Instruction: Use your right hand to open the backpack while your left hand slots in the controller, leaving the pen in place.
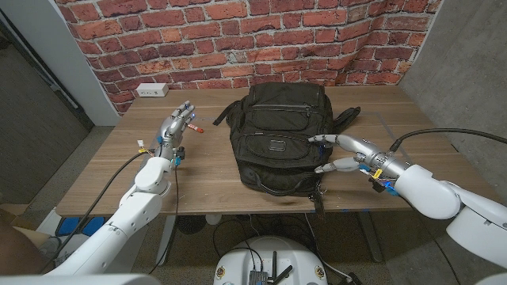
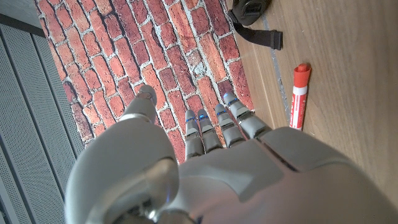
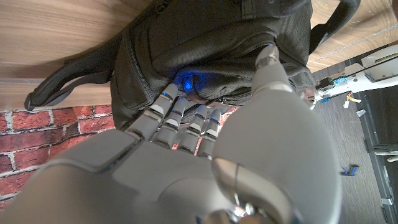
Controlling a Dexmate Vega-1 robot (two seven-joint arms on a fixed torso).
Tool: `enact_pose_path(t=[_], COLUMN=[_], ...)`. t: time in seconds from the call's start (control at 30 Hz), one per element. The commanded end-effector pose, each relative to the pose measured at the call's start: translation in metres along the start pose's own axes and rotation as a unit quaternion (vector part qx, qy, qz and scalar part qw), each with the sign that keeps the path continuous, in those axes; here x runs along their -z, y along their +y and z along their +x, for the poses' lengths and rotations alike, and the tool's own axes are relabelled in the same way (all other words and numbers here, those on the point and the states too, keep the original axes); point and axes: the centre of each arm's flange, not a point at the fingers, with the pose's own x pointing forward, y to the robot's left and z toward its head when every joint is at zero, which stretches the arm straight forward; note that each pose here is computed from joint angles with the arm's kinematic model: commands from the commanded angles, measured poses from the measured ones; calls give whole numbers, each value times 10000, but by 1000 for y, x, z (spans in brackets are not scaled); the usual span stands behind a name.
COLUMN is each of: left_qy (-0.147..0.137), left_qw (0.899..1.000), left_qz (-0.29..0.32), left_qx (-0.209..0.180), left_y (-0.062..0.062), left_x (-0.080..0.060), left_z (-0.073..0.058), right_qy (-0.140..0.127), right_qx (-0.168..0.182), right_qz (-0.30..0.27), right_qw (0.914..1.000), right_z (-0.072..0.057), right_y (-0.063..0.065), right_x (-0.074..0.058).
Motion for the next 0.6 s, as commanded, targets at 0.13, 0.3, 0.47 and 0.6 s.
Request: enact_pose_path(t=[0.13, 0.3, 0.47, 0.6], left_qy=[-38, -77, -84, -96], left_qw=[10000, 10000, 10000, 9999], left_qz=[-16, -6, 25, 49], left_qx=[5, 2, -9, -12], left_y=[-1, 0, 1, 2], left_x=[-1, -3, -5, -8], left_z=[3, 4, 4, 4], right_qy=[-66, -43, -71, -109], right_qx=[-258, -149, -9, 30], right_qz=[-13, 9, 96, 176], right_qw=[9996, 9999, 9999, 9998], right_z=[-2, -1, -1, -2], right_y=[-16, -20, -23, -24], right_x=[9, 13, 16, 17])
